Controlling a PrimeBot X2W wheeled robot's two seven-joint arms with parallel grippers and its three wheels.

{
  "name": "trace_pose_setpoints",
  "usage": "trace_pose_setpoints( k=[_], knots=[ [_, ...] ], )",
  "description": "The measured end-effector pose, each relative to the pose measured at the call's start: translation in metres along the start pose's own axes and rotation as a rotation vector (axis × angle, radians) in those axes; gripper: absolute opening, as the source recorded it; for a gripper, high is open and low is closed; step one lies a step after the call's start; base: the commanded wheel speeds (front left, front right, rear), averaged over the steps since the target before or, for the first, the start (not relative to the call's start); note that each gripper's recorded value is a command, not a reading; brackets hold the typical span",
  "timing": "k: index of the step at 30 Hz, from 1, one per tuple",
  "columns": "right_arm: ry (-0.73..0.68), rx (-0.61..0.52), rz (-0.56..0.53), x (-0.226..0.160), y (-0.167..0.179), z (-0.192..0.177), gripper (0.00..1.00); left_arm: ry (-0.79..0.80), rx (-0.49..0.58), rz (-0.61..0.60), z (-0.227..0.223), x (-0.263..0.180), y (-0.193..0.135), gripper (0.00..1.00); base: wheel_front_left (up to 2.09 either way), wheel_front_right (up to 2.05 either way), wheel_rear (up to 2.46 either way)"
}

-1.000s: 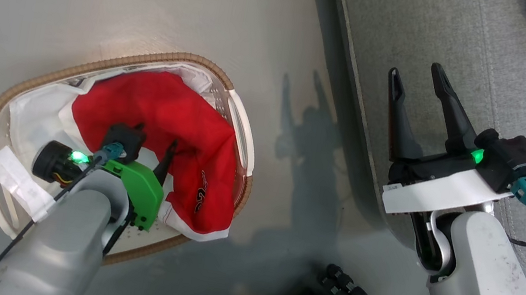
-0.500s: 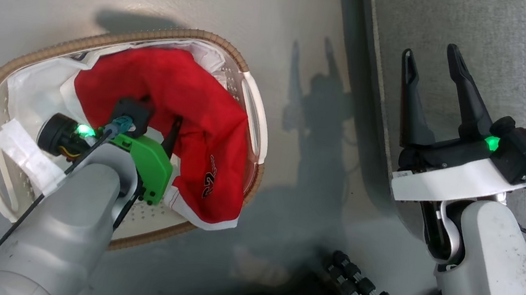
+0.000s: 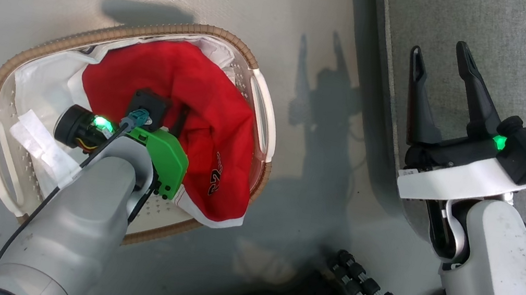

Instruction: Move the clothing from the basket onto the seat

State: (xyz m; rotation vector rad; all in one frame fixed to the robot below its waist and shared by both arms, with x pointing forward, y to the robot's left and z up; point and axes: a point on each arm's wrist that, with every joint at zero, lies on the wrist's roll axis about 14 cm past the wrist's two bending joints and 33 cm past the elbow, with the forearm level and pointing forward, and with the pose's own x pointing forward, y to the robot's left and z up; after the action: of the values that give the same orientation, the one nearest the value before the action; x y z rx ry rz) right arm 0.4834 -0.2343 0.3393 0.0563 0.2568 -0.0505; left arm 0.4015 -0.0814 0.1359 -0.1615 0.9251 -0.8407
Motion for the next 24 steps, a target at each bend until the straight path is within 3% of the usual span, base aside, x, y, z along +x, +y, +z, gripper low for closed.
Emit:
trace_pose_setpoints(
  k=[11,24],
  knots=[
    [-0.023,0.006,0.007,-0.003,0.002,0.012,1.0,-0.052,-0.009,-0.014,0.018,-0.005,-0.008,0.0,0.0,0.0,0.0],
    [-0.089,0.026,0.027,-0.018,0.011,0.048,1.0,-0.118,-0.033,0.016,0.036,-0.043,-0.022,0.0,0.0,0.0,0.0]
  ],
)
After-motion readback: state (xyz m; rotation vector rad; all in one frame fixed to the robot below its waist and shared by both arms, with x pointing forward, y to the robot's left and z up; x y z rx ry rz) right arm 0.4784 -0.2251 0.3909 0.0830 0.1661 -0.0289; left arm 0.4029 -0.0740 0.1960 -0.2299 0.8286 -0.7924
